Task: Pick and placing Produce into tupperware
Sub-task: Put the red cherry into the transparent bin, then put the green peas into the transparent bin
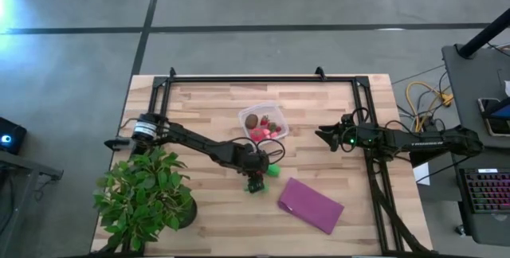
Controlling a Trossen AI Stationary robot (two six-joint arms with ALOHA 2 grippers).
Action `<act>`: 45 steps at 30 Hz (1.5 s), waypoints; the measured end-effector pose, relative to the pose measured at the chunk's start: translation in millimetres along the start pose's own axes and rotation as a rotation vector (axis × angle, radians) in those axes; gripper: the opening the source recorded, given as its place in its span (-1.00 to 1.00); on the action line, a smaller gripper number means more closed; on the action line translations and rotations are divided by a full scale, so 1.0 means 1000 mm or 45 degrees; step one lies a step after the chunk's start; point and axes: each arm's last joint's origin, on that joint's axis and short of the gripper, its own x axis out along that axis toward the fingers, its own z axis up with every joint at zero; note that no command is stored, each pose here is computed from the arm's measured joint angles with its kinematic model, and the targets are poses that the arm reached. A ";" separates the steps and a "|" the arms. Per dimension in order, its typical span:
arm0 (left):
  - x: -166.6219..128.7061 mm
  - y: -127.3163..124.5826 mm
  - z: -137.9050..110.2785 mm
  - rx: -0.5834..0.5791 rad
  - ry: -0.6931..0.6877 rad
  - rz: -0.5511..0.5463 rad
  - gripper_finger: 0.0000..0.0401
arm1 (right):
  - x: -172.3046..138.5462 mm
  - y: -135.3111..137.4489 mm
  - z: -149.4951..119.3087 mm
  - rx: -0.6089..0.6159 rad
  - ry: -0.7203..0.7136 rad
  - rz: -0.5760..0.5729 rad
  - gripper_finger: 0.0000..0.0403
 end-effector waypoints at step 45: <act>-0.079 0.111 0.074 -0.259 -0.209 0.329 -0.16 | 0.000 0.000 0.000 0.000 -0.001 0.000 0.09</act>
